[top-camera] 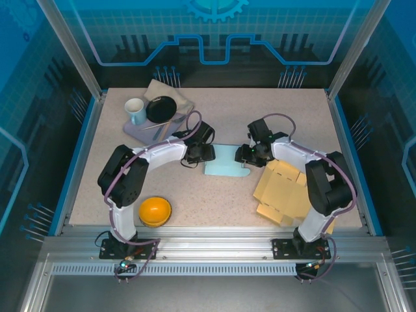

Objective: Fold the paper box

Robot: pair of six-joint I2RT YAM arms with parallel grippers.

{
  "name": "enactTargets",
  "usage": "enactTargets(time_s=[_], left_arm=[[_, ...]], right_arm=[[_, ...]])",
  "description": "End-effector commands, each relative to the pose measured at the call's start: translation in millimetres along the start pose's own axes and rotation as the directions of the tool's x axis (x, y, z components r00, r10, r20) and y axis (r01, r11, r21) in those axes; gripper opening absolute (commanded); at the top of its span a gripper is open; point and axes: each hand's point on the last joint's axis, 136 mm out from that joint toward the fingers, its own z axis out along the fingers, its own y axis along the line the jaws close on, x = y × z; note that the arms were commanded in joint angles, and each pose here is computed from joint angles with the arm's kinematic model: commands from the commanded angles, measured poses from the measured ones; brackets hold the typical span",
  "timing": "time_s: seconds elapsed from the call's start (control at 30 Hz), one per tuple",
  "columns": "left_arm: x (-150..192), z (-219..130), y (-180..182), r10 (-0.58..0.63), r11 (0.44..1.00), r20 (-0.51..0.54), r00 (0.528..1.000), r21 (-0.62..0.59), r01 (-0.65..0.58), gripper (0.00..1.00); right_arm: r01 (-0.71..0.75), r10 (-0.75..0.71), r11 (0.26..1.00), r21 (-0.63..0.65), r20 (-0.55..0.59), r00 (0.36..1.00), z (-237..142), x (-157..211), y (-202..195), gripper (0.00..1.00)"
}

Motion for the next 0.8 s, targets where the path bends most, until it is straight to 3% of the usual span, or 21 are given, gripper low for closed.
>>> enactTargets(time_s=[0.0, 0.13, 0.27, 0.37, 0.53, 0.77], left_arm=[[5, 5, 11, 0.018, 0.998, -0.05, 0.999, -0.053, -0.021, 0.6], [-2, -6, 1, -0.026, 0.999, -0.044, 0.999, -0.022, 0.025, 0.64], [-8, -21, -21, -0.11, 0.99, -0.048, 0.993, 0.084, 0.113, 0.74], [-8, -23, -31, -0.15, 0.98, -0.073, 0.986, 0.124, 0.158, 0.98], [8, -12, -36, -0.24, 0.957, -0.165, 0.957, 0.126, 0.262, 0.99], [25, -6, -33, -0.347, 0.933, -0.273, 0.897, -0.002, 0.36, 0.99]], right_arm=[[-0.018, 0.018, 1.0, 0.013, -0.016, 1.0, 12, -4, -6, 0.52], [-0.034, 0.034, 0.999, -0.006, -0.02, 0.999, 14, 2, -5, 0.5], [-0.031, 0.03, 0.999, -0.01, -0.02, 0.999, 12, 6, -4, 0.49], [-0.03, 0.03, 0.999, -0.012, -0.016, 0.999, 10, 6, -4, 0.5], [-0.028, 0.027, 1.0, -0.013, -0.021, 0.999, 10, 7, -3, 0.5], [-0.029, 0.029, 0.999, -0.014, -0.024, 0.999, 11, 8, -3, 0.51]])
